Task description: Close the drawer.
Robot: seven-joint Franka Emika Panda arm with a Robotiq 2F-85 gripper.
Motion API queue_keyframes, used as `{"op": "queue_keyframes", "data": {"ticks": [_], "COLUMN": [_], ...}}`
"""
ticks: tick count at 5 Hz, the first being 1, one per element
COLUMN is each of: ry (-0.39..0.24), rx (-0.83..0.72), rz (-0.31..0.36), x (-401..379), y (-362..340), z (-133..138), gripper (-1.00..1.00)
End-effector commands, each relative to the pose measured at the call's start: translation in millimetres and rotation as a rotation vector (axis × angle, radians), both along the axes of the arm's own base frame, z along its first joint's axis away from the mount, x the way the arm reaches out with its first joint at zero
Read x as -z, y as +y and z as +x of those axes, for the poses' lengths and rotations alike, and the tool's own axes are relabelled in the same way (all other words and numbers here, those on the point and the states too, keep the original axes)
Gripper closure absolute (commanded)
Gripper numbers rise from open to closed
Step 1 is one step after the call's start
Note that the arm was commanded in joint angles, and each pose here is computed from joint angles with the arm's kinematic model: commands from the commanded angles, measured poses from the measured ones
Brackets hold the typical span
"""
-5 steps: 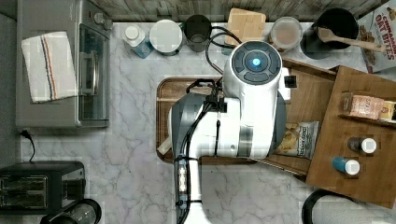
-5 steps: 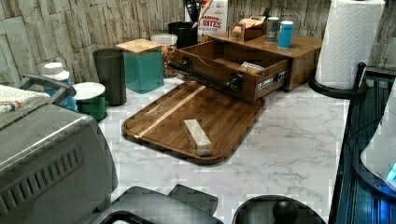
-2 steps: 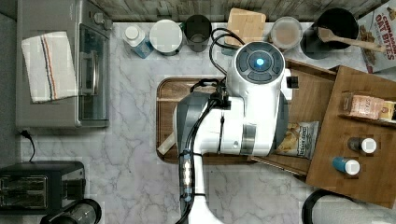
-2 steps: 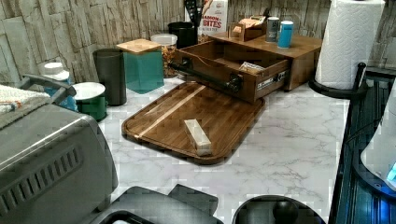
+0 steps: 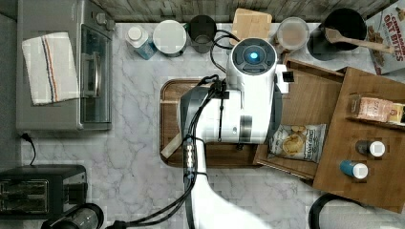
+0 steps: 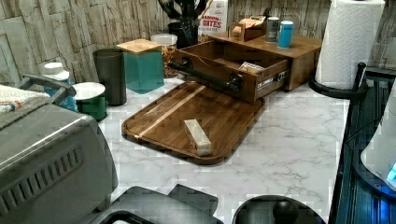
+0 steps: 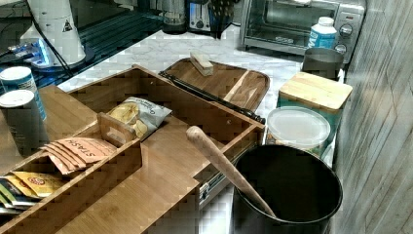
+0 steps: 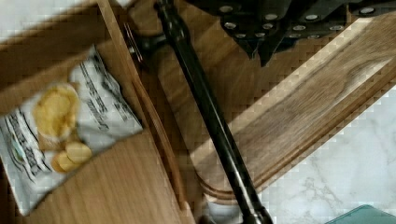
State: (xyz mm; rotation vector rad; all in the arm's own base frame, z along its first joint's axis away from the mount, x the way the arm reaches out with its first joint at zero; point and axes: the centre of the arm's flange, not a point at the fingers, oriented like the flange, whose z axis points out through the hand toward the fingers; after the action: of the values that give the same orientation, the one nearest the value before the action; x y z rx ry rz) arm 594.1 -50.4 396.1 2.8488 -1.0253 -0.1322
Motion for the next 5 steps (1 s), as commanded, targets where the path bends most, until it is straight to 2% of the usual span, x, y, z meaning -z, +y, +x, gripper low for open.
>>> {"op": "queue_keyframes", "data": {"ticks": [1, 4, 5], "ry": [-0.103, -0.107, -0.051], "rx": [-0.235, -0.285, -0.26], "rz": [-0.016, -0.144, -0.091], "x": [12, 80, 93], "y": [41, 51, 46], "z": [21, 43, 54], "gripper": [1.0, 1.0, 1.0]}}
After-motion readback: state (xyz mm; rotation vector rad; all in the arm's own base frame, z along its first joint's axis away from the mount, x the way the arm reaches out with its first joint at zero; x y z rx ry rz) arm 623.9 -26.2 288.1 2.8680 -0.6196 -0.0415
